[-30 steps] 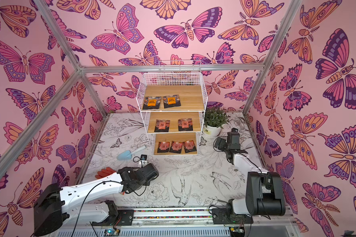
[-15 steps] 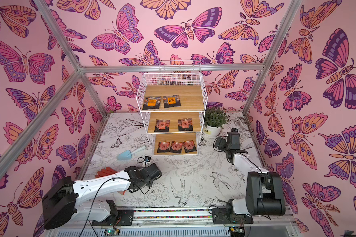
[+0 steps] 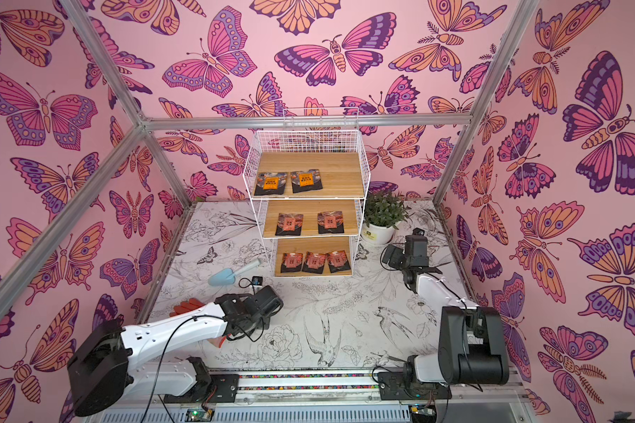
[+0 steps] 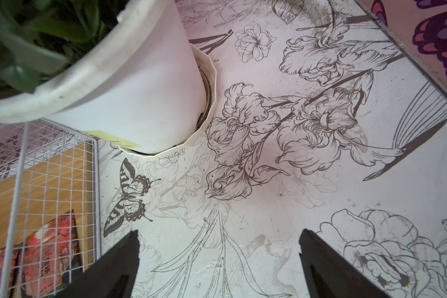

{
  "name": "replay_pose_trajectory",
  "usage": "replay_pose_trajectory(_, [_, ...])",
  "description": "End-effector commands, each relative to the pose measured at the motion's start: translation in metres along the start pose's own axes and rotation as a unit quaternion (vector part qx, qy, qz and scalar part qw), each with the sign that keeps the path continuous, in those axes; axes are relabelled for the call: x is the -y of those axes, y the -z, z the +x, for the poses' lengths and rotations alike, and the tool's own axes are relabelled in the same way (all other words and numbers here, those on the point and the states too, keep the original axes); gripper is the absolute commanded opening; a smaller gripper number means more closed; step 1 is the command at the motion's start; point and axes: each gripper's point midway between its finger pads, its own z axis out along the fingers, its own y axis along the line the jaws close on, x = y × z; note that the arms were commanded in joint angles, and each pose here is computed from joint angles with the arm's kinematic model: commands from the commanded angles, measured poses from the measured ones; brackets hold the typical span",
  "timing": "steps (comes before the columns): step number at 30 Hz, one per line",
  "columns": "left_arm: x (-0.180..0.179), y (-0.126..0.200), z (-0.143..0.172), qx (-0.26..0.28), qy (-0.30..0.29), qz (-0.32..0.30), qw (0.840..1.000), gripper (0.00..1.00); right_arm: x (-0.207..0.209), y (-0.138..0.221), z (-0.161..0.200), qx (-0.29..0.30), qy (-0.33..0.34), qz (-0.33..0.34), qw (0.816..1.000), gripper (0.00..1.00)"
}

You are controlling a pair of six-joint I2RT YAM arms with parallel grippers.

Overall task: Remove the tea bags from the shelf
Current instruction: Place the tea bag at the center of the board.

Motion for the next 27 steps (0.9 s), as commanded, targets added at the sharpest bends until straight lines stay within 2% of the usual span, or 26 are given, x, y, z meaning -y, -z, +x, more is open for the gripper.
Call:
replay_pose_trajectory(1, [-0.012,-0.003,0.014,-0.027,0.017,0.001,0.999,0.17,-0.003,0.0,-0.011,0.008,0.0,0.001,1.0,0.99])
replay_pose_trajectory(5, [-0.018,-0.01,0.022,-0.048,0.022,0.001,0.999,0.14,-0.002,0.0,-0.01,0.008,-0.001,0.002,1.0,0.99])
replay_pose_trajectory(16, [-0.01,-0.036,0.037,-0.097,0.015,0.005,0.995,0.19,-0.002,0.0,-0.01,0.009,-0.002,0.002,1.0,0.99])
replay_pose_trajectory(22, [-0.003,-0.039,0.036,-0.108,0.001,0.01,0.994,0.2,-0.002,0.0,-0.01,0.007,-0.001,0.003,1.0,0.99])
replay_pose_trajectory(24, [-0.002,-0.032,0.032,-0.107,-0.001,0.013,0.994,0.22,-0.002,0.0,-0.01,0.008,-0.001,0.002,1.0,0.99])
replay_pose_trajectory(27, [-0.003,-0.017,0.021,-0.096,0.002,0.014,0.995,0.32,-0.002,0.0,-0.01,0.008,-0.001,0.002,1.0,0.99])
